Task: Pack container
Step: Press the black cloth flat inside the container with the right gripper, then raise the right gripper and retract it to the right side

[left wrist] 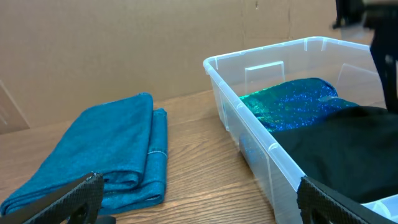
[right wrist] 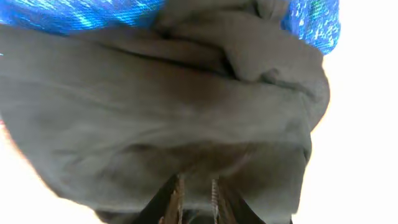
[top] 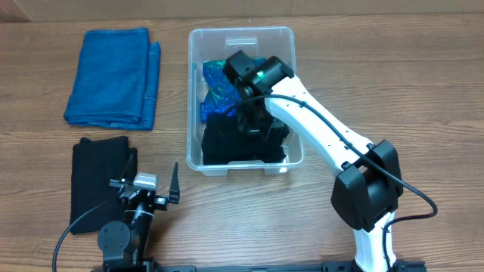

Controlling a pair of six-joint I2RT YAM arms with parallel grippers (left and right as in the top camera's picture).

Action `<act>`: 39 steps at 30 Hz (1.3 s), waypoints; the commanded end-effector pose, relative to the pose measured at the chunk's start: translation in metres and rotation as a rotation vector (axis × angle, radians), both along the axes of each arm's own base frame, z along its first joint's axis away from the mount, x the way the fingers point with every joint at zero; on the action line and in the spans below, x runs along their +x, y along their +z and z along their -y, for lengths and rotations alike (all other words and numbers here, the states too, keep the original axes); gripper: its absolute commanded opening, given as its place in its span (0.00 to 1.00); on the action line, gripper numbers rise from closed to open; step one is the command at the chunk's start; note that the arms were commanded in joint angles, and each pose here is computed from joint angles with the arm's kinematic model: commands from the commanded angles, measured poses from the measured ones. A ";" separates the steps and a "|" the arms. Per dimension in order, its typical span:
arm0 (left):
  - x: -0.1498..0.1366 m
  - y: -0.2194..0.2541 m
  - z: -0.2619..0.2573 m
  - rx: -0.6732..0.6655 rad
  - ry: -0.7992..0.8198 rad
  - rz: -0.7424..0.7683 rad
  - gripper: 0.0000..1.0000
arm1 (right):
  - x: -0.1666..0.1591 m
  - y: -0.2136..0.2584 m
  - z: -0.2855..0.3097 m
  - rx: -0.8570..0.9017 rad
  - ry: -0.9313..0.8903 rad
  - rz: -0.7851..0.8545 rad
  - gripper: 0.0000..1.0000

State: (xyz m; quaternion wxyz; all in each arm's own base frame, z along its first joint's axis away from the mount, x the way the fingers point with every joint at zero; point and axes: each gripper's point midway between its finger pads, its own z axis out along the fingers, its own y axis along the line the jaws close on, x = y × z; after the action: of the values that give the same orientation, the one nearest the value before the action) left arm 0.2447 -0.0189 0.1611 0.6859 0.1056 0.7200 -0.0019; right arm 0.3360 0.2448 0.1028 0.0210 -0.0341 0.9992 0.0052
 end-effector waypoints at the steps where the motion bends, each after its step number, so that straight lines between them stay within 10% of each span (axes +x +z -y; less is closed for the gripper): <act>1: 0.000 0.001 -0.002 -0.010 0.012 0.005 1.00 | -0.001 -0.030 0.025 -0.071 -0.036 -0.004 0.23; 8: 0.000 0.001 -0.002 -0.010 0.011 0.005 1.00 | 0.010 -0.041 0.044 -0.015 -0.100 -0.041 0.22; 18: 0.000 0.001 -0.002 -0.010 0.012 0.005 1.00 | 0.029 0.094 0.020 0.141 -0.075 0.174 0.27; 20: 0.000 0.001 -0.002 -0.010 0.011 0.005 1.00 | 0.027 0.117 0.026 0.156 -0.082 0.217 0.35; 22: 0.000 0.001 -0.002 -0.010 0.012 0.005 1.00 | 0.033 0.137 0.057 0.106 -0.177 0.291 0.79; 24: 0.000 0.001 -0.002 -0.010 0.011 0.005 1.00 | 0.038 0.149 0.103 0.051 -0.325 0.324 1.00; 31: 0.000 0.001 -0.002 -0.010 0.012 0.005 1.00 | 0.042 0.136 0.275 -0.045 -0.843 0.248 1.00; 39: 0.000 0.001 -0.002 -0.010 0.011 0.005 1.00 | 0.041 0.086 0.319 -0.098 -0.949 0.207 1.00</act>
State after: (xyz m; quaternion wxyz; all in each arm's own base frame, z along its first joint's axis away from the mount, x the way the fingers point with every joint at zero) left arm 0.2447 -0.0189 0.1611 0.6859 0.1056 0.7200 -0.0019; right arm 0.3846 -0.0673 0.1988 0.1244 0.4125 0.9012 -0.0463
